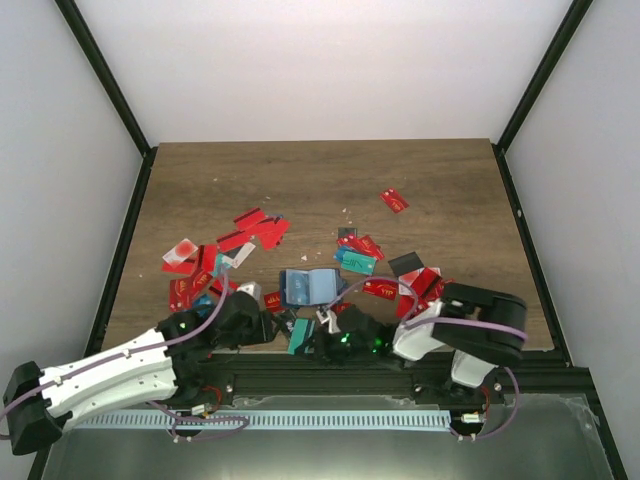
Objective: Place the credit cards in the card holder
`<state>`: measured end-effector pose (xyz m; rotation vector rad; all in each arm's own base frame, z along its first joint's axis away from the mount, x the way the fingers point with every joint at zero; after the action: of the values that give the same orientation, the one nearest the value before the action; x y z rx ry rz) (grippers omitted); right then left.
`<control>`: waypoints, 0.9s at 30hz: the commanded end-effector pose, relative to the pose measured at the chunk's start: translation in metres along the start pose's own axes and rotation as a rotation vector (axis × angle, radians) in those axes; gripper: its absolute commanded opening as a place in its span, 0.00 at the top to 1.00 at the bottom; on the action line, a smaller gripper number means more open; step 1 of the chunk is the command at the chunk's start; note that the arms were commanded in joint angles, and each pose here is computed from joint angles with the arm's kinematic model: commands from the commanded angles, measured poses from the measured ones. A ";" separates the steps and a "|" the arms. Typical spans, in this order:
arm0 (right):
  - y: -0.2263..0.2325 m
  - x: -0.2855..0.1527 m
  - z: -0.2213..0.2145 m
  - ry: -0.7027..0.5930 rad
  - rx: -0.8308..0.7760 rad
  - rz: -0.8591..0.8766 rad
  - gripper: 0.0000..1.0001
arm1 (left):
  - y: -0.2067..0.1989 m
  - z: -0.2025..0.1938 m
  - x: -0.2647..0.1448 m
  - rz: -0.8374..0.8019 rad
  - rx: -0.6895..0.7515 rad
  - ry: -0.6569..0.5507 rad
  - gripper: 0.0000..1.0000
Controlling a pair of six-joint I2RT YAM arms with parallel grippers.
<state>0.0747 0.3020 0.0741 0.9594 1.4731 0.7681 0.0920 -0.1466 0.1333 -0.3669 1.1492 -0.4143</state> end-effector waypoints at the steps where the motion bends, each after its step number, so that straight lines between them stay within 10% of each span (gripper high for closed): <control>1: 0.016 -0.034 0.009 0.060 -0.216 0.059 0.99 | -0.025 0.031 -0.027 -0.017 0.102 -0.161 0.51; 9: 0.068 -0.127 0.068 -0.141 -0.488 0.083 0.99 | -0.078 0.086 -0.053 -0.156 0.275 -0.335 0.46; 27: 0.107 -0.161 0.096 0.061 -0.768 0.424 0.99 | -0.118 0.134 -0.041 -0.777 0.486 -0.256 0.50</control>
<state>0.1833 0.1992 0.2023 0.7121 1.0042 1.3856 0.1908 -0.2129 0.2607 -0.4046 0.6547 -1.0996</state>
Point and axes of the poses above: each gripper's point midway between its finger pads, its own x axis out along the fingers, its own y axis along the line the jaws close on, z = x × y, the point moved 8 cm from there along -x, back along the fingers, and after that the axes turned 6 degrees about x, right-handed, at the moved point
